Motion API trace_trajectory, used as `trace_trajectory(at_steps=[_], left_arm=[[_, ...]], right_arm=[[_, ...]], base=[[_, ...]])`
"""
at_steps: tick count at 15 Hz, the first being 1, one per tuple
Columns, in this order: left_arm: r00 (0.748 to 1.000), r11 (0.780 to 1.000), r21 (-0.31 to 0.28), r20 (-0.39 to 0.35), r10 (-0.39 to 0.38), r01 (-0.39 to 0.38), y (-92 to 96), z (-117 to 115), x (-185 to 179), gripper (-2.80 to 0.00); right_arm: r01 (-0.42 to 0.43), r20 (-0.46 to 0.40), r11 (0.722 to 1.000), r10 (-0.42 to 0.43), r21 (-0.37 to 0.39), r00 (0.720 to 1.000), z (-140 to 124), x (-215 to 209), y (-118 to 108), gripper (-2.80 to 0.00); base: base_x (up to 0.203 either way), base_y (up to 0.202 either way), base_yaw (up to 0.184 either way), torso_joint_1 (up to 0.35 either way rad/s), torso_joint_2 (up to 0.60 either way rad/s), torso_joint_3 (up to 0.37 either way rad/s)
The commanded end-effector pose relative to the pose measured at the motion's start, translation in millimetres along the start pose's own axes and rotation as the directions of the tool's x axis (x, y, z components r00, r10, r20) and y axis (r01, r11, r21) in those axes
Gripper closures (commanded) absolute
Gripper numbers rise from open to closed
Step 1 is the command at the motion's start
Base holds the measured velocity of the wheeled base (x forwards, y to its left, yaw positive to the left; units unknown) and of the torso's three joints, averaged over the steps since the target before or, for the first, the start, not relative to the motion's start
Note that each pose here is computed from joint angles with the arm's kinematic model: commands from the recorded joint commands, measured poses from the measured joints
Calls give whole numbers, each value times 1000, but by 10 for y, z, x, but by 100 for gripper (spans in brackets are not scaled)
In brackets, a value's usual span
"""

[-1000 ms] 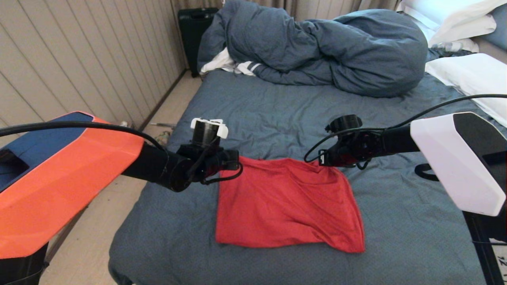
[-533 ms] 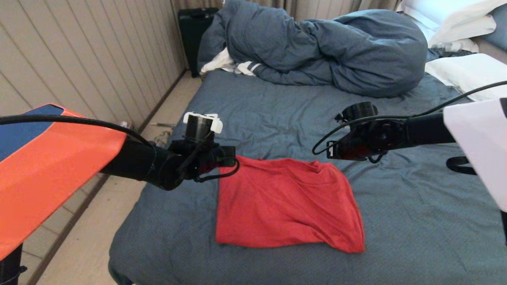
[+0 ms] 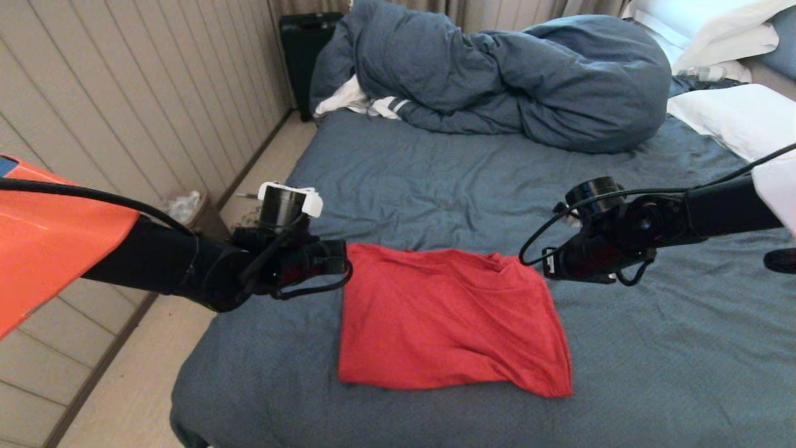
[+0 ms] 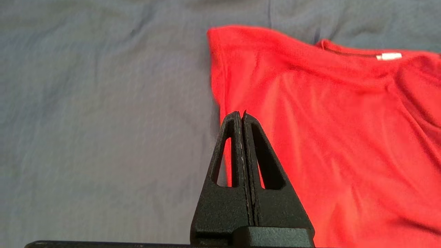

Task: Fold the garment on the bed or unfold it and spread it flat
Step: Fold the red T-shirt

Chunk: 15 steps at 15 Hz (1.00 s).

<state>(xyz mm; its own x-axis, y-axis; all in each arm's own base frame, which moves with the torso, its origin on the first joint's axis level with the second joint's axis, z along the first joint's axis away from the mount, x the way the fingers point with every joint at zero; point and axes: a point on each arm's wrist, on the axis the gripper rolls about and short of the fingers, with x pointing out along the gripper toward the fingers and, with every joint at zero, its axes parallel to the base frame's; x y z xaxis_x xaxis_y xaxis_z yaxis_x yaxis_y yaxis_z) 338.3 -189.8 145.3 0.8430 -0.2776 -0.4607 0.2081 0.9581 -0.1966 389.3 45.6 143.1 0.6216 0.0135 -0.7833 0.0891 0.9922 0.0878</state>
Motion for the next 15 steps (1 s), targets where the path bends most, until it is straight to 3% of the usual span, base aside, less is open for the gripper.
trace_trajectory(at_steps=[1, 3, 14, 15], left_arm=[[1000, 1000, -13, 9, 1, -1, 39, 24, -119, 0], [999, 999, -30, -16, -28, 27, 53, -20, -158, 0], [999, 999, -36, -32, -32, 30, 56, -53, -97, 0], [999, 999, -35, -32, -31, 30, 59, -50, -96, 0]], right_arm=[[-12, -28, 1000, 12, 8, 1000, -57, -105, -19, 0], [-68, -71, 998, 69, 17, 995, -143, -153, -24, 0], [-84, -122, 996, 84, 7, 989, -274, -75, 2, 0], [-83, -121, 997, 83, 6, 989, -275, -74, 7, -280]], base=[[0, 0, 0, 0, 0, 0], [0, 0, 0, 0, 0, 0], [0, 0, 0, 0, 0, 0], [0, 0, 0, 0, 0, 0]])
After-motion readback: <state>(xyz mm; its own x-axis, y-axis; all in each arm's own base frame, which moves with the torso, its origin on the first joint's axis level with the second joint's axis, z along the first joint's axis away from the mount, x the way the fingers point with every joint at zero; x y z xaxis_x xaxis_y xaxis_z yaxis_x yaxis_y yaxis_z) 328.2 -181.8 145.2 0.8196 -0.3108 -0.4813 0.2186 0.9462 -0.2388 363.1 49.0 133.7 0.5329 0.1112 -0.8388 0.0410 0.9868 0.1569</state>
